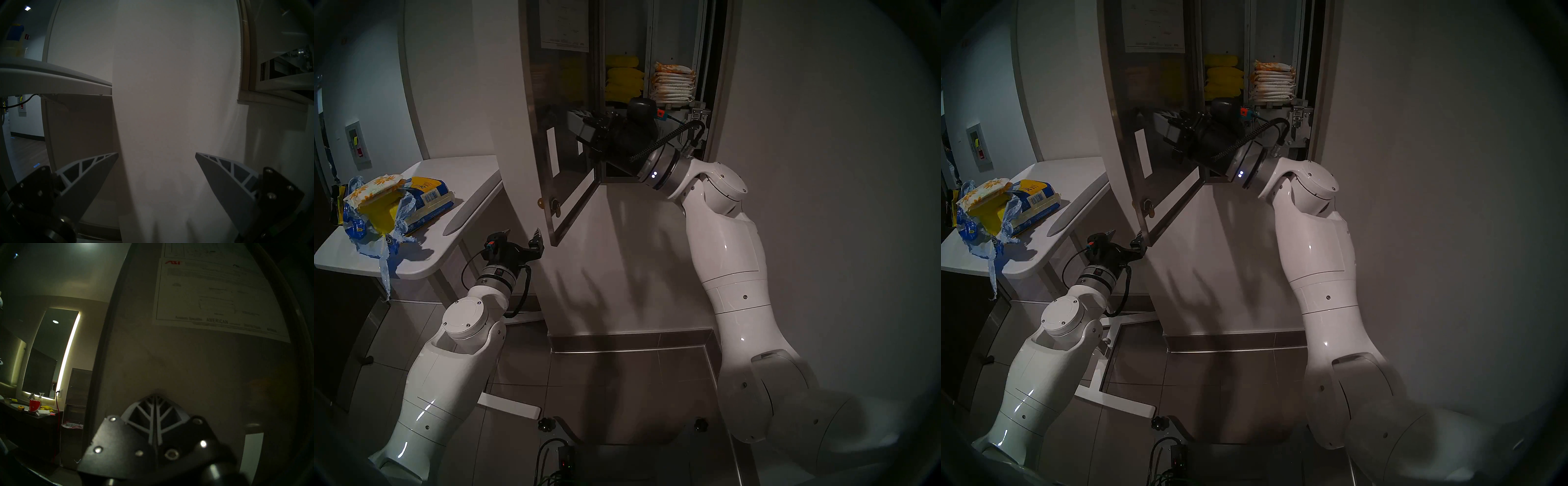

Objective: Open the dispenser door, put the pads inside, close the door

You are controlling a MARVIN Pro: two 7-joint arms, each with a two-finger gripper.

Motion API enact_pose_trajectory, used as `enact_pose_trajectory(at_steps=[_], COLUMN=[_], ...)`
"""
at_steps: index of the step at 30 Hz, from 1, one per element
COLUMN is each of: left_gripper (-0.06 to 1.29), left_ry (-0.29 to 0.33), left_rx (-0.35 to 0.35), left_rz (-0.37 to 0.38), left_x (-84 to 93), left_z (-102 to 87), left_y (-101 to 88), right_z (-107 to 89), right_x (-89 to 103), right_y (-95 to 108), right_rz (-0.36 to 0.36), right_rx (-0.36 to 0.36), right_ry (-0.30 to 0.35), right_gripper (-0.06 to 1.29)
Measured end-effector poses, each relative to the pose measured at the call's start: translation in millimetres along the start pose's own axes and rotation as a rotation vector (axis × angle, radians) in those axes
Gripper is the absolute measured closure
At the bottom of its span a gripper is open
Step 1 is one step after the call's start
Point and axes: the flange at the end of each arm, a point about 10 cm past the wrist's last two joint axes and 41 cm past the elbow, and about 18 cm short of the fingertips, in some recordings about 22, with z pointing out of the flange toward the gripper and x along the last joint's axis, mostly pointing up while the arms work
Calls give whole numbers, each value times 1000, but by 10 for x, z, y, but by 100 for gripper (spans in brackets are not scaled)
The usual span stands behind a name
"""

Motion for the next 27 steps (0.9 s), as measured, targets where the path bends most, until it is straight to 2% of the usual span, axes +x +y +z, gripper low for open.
enact_pose_trajectory(at_steps=[6, 16, 27], left_gripper=[0, 0, 0], left_ry=[0, 0, 0], left_rx=[0, 0, 0], left_rz=[0, 0, 0], left_x=[0, 0, -1], left_z=[0, 0, 0], left_y=[0, 0, 0], right_z=[145, 317, 412], right_x=[5, -86, -322], right_y=[29, 144, 417], right_rz=[-30, -225, -472], right_rx=[-49, -182, -344], right_ry=[-4, -106, -255], right_gripper=[127, 127, 127])
